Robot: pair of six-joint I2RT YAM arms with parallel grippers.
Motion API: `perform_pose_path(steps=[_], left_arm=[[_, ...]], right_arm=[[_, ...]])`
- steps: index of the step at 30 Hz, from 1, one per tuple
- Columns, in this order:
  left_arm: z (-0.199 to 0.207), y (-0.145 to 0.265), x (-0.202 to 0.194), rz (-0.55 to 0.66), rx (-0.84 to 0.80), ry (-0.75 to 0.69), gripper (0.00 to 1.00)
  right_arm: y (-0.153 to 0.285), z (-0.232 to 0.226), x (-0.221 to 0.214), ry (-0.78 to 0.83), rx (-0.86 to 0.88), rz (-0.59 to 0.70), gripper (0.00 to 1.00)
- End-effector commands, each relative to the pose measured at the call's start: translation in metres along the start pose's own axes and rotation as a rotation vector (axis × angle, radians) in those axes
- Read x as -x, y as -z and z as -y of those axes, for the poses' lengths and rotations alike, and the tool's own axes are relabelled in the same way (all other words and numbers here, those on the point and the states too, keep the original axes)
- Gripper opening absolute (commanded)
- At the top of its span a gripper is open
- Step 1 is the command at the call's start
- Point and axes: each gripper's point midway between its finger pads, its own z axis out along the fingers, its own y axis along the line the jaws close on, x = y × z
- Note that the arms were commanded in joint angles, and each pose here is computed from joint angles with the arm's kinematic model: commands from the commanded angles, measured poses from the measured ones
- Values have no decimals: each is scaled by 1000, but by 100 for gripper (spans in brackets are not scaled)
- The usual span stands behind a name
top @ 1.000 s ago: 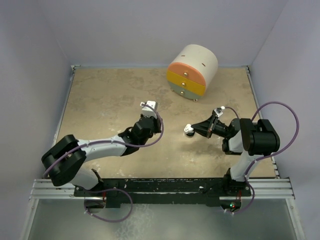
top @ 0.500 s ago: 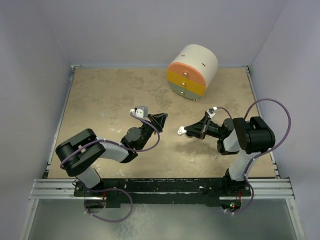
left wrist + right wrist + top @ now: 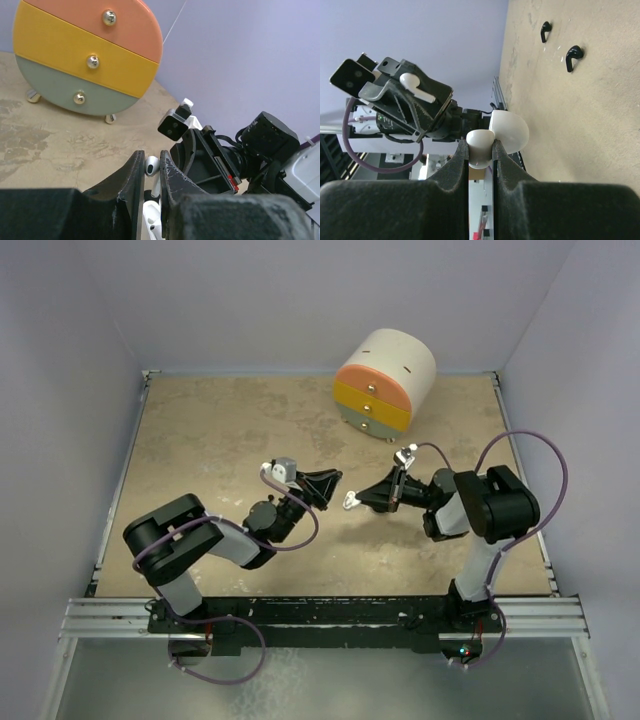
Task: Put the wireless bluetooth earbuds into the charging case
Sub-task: Adjust the earbud at the center of the board.
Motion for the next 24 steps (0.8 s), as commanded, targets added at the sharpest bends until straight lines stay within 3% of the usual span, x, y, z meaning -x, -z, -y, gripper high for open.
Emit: perform_pose_path(steps=[1, 24], left_arm=[[34, 1, 37, 148, -136, -6, 0], [38, 10, 31, 120, -178, -104, 0]], right_arm=[[6, -85, -19, 751, 378, 15, 0], [1, -74, -20, 719, 366, -73, 0]])
